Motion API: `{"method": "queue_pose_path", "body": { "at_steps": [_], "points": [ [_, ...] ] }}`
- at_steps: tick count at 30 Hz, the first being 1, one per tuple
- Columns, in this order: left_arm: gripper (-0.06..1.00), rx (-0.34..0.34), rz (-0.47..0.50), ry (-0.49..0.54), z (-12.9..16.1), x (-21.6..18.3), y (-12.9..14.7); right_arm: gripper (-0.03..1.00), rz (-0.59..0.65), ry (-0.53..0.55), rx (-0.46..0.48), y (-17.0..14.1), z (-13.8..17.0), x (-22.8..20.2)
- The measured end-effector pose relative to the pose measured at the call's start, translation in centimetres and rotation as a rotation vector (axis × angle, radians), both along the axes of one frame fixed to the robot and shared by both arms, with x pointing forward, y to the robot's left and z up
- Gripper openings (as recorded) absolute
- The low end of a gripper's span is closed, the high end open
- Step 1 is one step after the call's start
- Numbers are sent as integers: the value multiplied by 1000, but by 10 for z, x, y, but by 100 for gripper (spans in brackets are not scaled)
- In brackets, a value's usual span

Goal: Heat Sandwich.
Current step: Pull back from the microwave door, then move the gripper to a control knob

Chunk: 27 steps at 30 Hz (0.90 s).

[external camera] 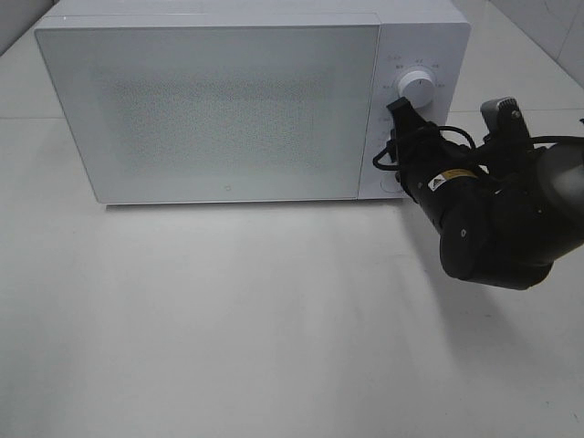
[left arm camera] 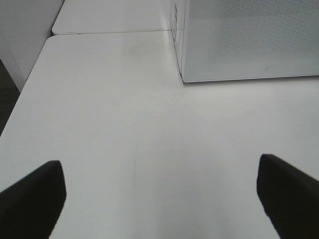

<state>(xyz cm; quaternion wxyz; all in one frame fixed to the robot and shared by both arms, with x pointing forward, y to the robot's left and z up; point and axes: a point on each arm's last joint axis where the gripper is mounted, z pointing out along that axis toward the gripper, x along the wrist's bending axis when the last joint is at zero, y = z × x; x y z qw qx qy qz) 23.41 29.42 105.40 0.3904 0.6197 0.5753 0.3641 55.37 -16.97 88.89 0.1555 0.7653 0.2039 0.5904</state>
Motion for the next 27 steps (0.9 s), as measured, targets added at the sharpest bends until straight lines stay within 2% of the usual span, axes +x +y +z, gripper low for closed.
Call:
{"method": "queue_pose_path", "body": {
  "at_steps": [1, 2, 5, 6, 9, 11, 14, 15, 16, 23, 27],
  "points": [
    [97, 0, 0, 0, 0, 0, 0, 44, -14, -1, 53, 0, 0, 0],
    [97, 0, 0, 0, 0, 0, 0, 44, -14, -1, 53, 0, 0, 0],
    [97, 0, 0, 0, 0, 0, 0, 44, -38, -4, 134, 0, 0, 0],
    [97, 0, 0, 0, 0, 0, 0, 44, -56, -5, 195, -1, 0, 0],
    [97, 0, 0, 0, 0, 0, 0, 44, -70, -6, 249, 0, 0, 0],
    [97, 0, 0, 0, 0, 0, 0, 44, -94, -8, 338, 0, 0, 0],
    [97, 0, 0, 0, 0, 0, 0, 44, -109, -7, 391, -1, 0, 0],
    [97, 0, 0, 0, 0, 0, 0, 44, -125, -9, 454, -1, 0, -1],
    [97, 0, 0, 0, 0, 0, 0, 44, -125, -9, 454, -1, 0, -1],
    [97, 0, 0, 0, 0, 0, 0, 44, -170, -7, 621, -1, -1, -1],
    [97, 0, 0, 0, 0, 0, 0, 44, -178, -7, 651, -1, -1, -1]
  ]
}}
